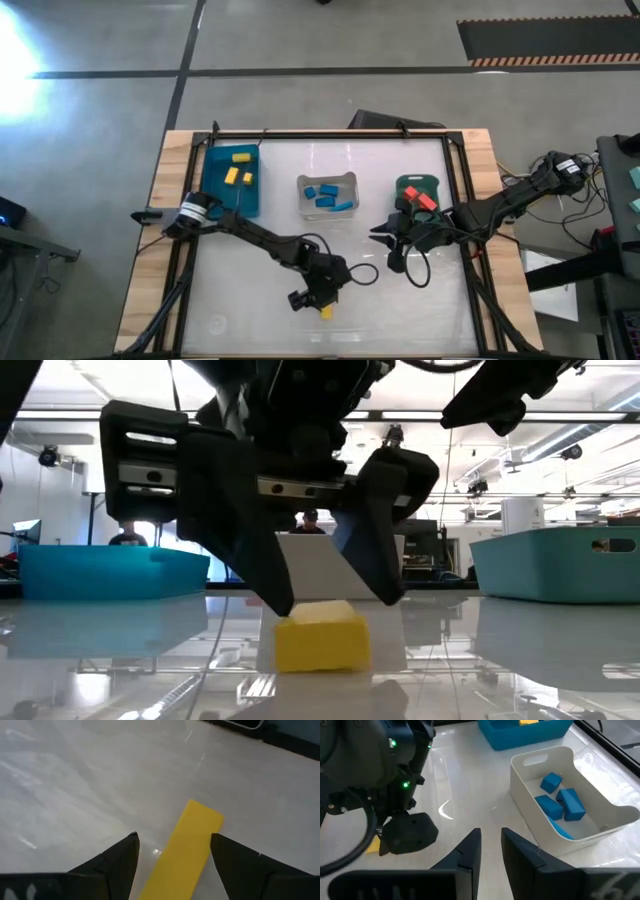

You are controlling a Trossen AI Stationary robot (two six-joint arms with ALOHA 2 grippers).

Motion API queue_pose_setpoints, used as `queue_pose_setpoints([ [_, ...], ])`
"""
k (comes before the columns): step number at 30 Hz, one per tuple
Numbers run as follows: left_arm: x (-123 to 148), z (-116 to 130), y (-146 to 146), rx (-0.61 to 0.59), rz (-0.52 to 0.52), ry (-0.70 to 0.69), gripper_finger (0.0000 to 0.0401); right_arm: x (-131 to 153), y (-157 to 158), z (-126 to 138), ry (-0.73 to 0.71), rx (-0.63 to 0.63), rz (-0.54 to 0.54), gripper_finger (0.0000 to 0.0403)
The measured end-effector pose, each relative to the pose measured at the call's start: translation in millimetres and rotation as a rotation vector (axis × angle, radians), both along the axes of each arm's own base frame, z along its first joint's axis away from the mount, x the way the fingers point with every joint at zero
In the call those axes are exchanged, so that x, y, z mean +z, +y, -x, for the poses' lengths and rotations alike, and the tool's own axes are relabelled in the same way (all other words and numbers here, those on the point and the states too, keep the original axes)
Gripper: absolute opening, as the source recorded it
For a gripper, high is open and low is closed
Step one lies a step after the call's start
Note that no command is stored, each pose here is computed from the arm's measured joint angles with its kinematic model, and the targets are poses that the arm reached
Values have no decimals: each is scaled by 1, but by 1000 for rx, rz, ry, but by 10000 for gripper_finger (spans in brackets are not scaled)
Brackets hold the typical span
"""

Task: Sort & place blocks by color
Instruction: Put the yellow block into the blue bin

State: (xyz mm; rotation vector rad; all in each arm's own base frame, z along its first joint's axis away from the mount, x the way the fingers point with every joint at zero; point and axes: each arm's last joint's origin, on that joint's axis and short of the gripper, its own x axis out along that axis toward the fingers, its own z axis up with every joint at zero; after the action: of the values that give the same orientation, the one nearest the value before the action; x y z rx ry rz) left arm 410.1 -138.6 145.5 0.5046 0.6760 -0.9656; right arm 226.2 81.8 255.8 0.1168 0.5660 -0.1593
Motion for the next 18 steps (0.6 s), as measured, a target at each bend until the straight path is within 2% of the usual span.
queue_pose_setpoints([
  [6,-11,0,3,-31,30,45,231,0,0,0,0,0,0,66],
  [13,-12,0,4,-35,44,24,227,0,0,0,0,0,0,66],
  [18,-15,2,5,-23,49,44,182,0,0,0,0,0,0,66],
])
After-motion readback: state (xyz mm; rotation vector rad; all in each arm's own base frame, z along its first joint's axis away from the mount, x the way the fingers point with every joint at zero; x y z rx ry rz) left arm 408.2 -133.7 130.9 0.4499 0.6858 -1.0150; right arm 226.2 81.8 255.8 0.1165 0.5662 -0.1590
